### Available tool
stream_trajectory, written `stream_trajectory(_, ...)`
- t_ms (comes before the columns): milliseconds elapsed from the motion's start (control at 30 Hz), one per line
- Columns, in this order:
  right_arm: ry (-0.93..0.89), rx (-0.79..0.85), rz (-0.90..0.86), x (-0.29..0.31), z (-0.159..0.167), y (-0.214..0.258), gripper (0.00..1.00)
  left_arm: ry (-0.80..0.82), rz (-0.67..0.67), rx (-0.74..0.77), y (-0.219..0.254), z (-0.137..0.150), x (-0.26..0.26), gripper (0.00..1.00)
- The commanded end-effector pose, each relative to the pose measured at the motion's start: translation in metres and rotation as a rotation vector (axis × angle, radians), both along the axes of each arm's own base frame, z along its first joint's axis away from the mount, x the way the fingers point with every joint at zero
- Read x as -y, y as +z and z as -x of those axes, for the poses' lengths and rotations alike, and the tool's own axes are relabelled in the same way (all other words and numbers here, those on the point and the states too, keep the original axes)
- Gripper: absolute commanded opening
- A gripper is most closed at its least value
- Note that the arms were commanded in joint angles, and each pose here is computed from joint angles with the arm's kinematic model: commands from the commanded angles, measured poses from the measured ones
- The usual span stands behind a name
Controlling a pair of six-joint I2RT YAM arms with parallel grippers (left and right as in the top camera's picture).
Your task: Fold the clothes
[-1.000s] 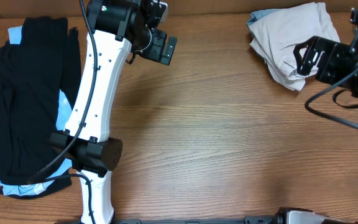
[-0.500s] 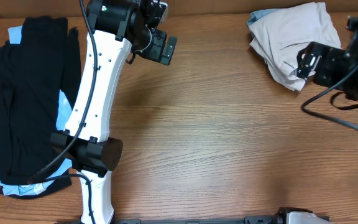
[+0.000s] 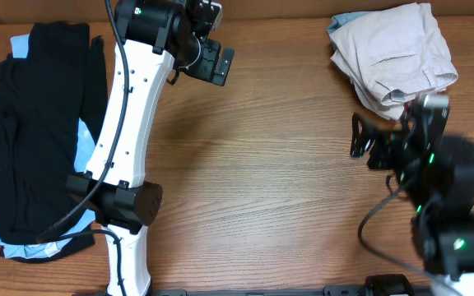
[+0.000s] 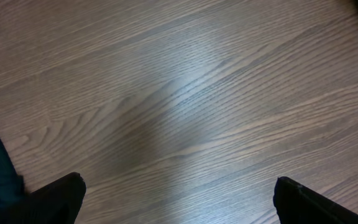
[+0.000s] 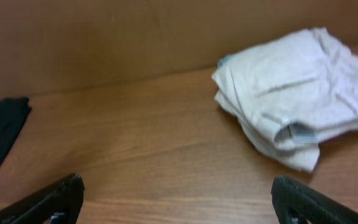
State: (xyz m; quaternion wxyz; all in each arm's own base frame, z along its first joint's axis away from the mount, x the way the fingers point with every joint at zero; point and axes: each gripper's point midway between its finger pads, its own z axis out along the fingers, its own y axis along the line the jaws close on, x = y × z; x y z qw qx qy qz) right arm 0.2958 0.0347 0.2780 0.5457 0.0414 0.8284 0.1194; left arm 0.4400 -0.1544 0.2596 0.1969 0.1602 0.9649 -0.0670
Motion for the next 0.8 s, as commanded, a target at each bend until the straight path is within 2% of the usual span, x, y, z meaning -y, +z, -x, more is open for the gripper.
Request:
stream_trajectory(0,-0.021,0.061,-0.027,0.002,0.015,-0.026,1.00,-0.014,-0.009,0.008,0.001,-0.001,-0.001,1.00)
stream_trajectory(267,-0.017,0.186,-0.036,0.001,0.043,-0.078,1.00,-0.014,-0.009,0.008,0.001,-0.001,-0.001,1.00)
stream_trajectory(767,-0.010,0.247,-0.065,-0.004,0.047,-0.129,1.00,-0.014,-0.009,0.008,0.001,-0.001,-0.001,1.00)
